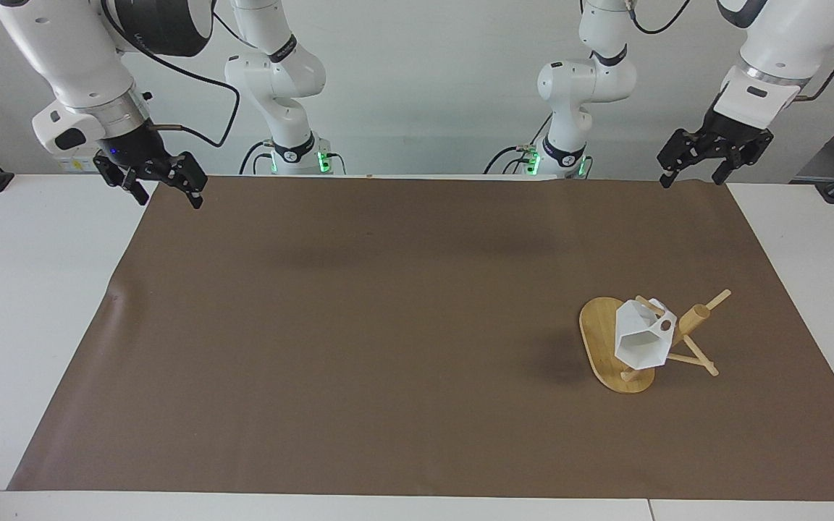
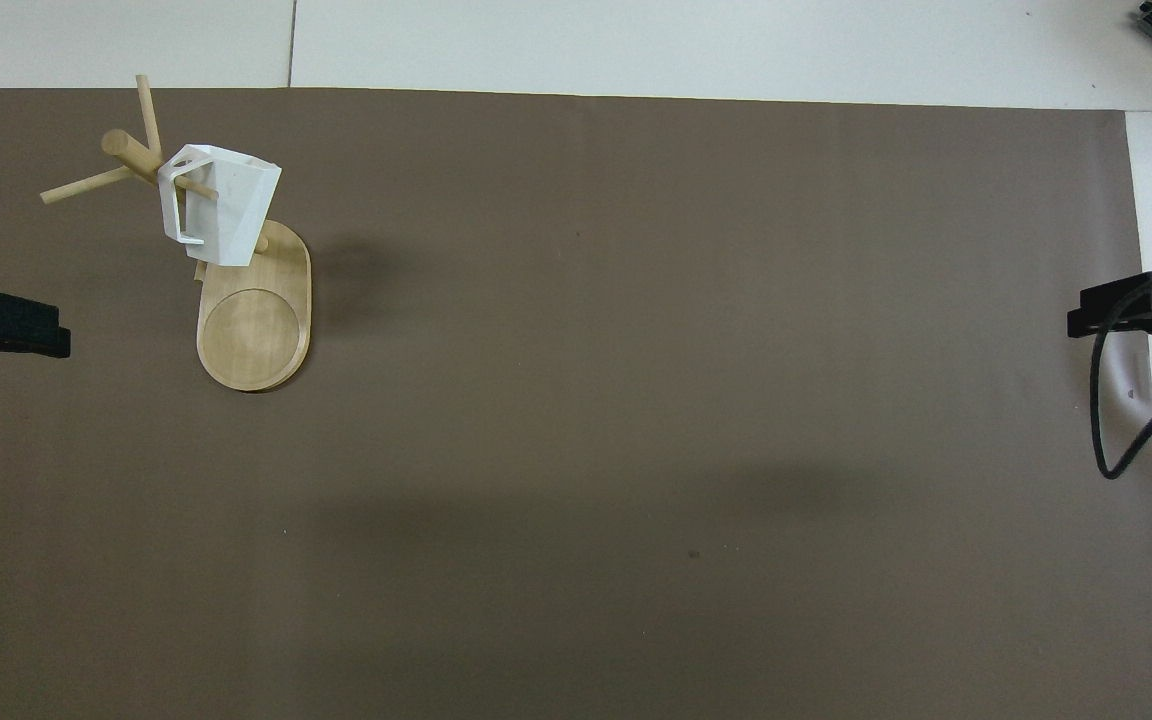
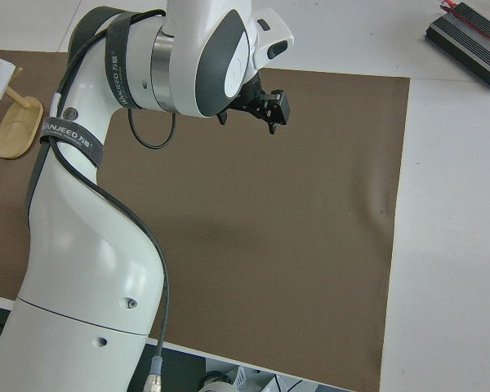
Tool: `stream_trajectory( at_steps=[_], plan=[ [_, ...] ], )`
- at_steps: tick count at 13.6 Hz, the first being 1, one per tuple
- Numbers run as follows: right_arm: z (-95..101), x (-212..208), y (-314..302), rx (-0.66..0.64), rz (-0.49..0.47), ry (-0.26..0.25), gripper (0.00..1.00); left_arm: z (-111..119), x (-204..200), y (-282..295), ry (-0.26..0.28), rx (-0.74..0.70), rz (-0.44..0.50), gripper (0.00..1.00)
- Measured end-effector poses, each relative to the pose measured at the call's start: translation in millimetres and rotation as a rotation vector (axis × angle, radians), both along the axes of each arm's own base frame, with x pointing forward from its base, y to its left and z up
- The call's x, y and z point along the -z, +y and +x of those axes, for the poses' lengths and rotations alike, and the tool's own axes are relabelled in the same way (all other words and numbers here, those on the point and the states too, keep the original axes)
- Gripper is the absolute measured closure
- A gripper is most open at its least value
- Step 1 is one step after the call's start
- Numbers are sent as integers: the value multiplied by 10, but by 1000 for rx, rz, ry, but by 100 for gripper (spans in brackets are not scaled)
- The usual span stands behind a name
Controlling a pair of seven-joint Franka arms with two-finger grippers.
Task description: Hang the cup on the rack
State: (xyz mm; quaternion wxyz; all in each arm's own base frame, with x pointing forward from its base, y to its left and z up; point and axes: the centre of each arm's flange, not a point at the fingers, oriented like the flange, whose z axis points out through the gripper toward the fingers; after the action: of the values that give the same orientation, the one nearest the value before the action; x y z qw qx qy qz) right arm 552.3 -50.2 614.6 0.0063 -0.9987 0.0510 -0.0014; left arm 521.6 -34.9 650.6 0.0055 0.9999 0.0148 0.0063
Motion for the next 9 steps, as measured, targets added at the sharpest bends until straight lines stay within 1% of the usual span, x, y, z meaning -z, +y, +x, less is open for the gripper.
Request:
stream_trajectory(
  at_steps=[3, 6, 9],
  plan=[
    [0, 0, 0, 0, 0, 0, 0, 5, 13, 0, -1, 3, 0, 0],
    [0, 0, 0, 0, 0, 0, 0, 10, -27, -19, -15, 61, -2, 0],
    [0, 0, 0, 0, 0, 0, 0, 5, -36, -90, -17, 100, -3, 0]
  ],
)
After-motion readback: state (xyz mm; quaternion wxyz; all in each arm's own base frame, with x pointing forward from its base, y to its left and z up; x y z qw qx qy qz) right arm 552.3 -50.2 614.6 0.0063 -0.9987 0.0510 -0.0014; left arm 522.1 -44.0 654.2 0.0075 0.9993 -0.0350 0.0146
